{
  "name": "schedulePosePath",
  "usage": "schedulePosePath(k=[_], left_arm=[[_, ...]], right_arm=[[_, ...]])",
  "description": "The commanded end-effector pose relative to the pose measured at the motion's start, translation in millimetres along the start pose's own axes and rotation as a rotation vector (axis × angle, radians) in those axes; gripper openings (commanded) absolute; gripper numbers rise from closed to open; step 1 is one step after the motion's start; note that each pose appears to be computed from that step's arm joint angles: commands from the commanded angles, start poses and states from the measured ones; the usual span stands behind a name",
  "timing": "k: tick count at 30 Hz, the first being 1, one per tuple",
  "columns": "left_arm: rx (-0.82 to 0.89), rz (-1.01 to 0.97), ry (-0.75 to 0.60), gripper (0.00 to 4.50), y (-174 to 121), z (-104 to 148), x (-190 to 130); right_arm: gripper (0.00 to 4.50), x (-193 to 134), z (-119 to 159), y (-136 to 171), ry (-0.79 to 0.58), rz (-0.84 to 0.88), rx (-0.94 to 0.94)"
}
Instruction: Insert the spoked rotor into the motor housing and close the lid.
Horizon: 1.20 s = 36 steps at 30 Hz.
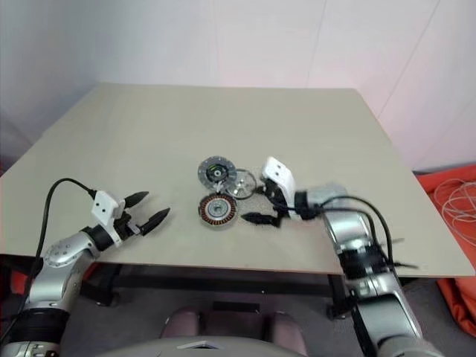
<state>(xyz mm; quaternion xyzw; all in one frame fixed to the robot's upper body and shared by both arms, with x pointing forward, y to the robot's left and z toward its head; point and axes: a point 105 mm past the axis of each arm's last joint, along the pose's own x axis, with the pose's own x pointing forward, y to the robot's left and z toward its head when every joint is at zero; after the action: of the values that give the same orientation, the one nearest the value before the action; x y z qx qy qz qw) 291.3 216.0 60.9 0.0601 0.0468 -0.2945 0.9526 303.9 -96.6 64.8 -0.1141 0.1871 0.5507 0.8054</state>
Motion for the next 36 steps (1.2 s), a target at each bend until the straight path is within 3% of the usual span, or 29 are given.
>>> schedulePosePath(k=[1, 9, 18, 21, 30, 36], left_arm=[[0.066, 0.010, -0.033, 4.50, 5, 14, 4], [0.021, -0.010, -0.031, 4.50, 3, 15, 5], [0.028, 0.001, -0.036, 4.50, 4, 16, 3], [0.027, 0.001, -0.037, 4.50, 3, 16, 3], [0.030, -0.002, -0.046, 4.50, 2, 19, 4], [0.040, -0.004, -0.045, 4.50, 2, 20, 5]], right_arm=[[4.30, -2, 18, 6, -0.086, -0.047, -0.026], [4.30, 3, 7, 6, -0.095, -0.100, -0.019], [4.30, 3, -20, 7, -0.002, -0.074, -0.043], [3.66, 3, -31, 9, 0.034, -0.063, -0.050], [0.66, 4, -42, 8, 0.069, -0.052, -0.068], [0.59, 1, -20, 7, 0.038, -0.033, -0.082]])
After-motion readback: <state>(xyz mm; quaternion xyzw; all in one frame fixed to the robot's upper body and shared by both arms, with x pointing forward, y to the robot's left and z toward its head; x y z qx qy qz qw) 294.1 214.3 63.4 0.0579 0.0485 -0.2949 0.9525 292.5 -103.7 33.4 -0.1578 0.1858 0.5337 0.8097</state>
